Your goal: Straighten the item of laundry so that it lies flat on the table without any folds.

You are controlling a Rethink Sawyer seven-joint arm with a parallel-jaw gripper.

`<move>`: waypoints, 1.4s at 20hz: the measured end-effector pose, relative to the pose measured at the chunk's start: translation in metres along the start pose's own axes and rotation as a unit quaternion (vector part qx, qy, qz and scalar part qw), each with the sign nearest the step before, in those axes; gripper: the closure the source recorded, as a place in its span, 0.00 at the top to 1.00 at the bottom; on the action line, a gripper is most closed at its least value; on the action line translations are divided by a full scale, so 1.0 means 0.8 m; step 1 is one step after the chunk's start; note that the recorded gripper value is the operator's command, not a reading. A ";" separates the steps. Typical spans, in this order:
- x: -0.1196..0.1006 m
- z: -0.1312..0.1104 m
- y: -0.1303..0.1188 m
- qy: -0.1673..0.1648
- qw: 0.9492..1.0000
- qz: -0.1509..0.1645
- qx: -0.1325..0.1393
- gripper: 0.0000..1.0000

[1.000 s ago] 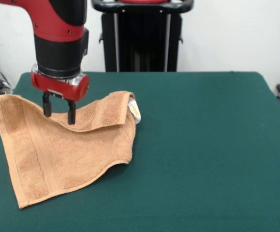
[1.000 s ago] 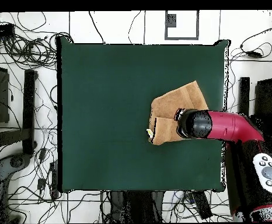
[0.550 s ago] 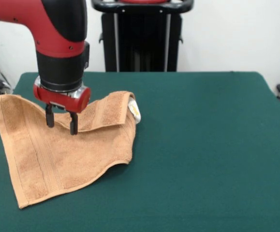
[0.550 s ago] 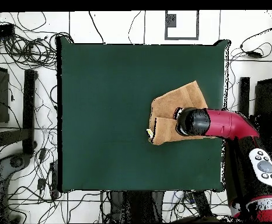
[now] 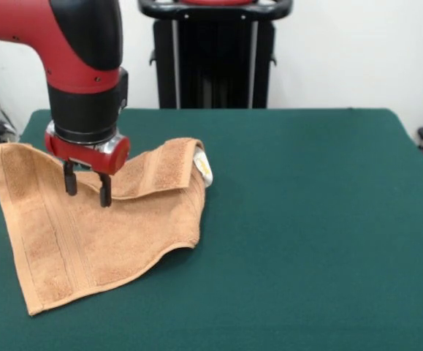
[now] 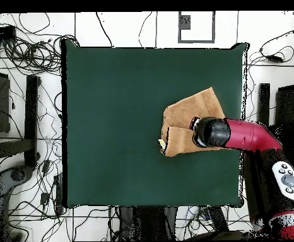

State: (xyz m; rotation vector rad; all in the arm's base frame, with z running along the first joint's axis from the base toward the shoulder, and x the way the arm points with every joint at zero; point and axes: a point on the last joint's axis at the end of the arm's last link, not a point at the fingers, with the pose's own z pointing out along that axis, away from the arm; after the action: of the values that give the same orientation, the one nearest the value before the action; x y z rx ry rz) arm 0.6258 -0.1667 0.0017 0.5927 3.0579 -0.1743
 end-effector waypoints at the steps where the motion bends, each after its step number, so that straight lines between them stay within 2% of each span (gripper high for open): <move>1: -0.001 0.001 -0.007 0.000 1.000 0.004 0.000 1.00; 8: -0.006 0.009 -0.067 0.001 0.999 0.041 0.001 1.00; 9: -0.006 0.014 -0.097 0.003 0.998 0.060 0.001 1.00; 15: -0.001 0.033 -0.176 0.013 0.994 0.110 0.002 1.00; 18: 0.003 0.047 -0.223 0.016 0.990 0.140 0.002 1.00; 23: 0.002 0.080 -0.307 0.014 0.981 0.195 0.004 1.00; 24: 0.001 0.086 -0.320 0.012 0.979 0.202 0.006 1.00; 25: -0.003 0.099 -0.351 0.006 0.976 0.219 0.009 1.00; 28: -0.013 0.117 -0.392 -0.003 0.970 0.241 0.012 1.00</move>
State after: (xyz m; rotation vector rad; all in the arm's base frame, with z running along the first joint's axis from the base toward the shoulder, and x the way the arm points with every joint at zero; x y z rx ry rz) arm 0.5185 -0.4703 -0.0581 1.3008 2.7985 -0.1986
